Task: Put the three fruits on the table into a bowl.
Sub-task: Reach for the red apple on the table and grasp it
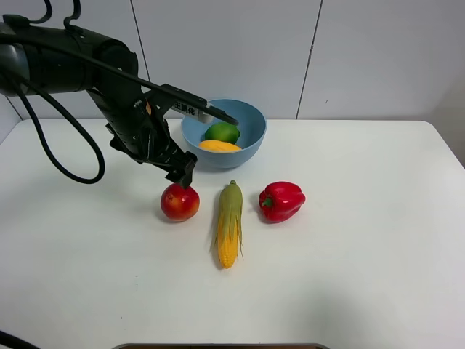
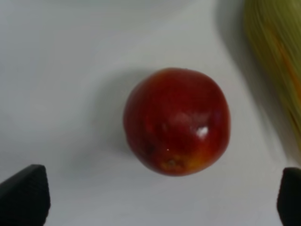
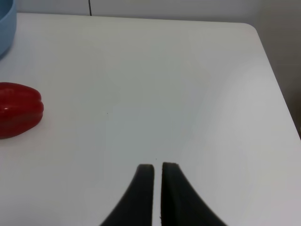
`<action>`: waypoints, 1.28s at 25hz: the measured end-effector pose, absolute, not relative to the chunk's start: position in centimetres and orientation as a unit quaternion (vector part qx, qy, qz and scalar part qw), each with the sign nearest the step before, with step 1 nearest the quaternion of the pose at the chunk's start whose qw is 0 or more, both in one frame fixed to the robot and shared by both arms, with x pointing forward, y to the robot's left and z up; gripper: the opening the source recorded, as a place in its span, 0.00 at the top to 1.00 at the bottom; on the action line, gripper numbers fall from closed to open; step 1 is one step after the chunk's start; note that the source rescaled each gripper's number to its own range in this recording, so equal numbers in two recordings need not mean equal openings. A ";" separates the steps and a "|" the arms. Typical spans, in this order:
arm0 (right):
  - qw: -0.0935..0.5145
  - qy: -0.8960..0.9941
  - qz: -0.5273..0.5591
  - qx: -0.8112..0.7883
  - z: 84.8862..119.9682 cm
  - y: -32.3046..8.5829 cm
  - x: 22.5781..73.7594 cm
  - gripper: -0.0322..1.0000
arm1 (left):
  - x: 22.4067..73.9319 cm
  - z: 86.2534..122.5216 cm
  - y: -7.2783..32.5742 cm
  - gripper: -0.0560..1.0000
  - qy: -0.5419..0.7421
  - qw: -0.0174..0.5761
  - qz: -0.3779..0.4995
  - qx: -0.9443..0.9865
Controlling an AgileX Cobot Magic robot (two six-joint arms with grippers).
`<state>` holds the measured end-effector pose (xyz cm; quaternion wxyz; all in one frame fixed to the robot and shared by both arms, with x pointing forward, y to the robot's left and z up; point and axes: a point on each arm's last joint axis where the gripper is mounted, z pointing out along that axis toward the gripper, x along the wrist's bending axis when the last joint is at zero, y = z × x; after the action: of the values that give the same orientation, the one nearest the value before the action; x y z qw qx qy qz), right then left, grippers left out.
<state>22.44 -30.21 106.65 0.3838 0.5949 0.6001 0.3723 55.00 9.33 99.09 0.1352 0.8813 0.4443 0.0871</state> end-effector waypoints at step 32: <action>0.384 0.600 0.372 0.595 106.6 -30.2 22.4 0.97 | 57.0 89.9 7.9 0.03 0.441 0.090 0.064 0.891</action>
<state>22.44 -30.21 106.65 0.3838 0.5949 0.6001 0.3723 56.96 7.89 89.94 0.0899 0.8907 0.4410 0.0639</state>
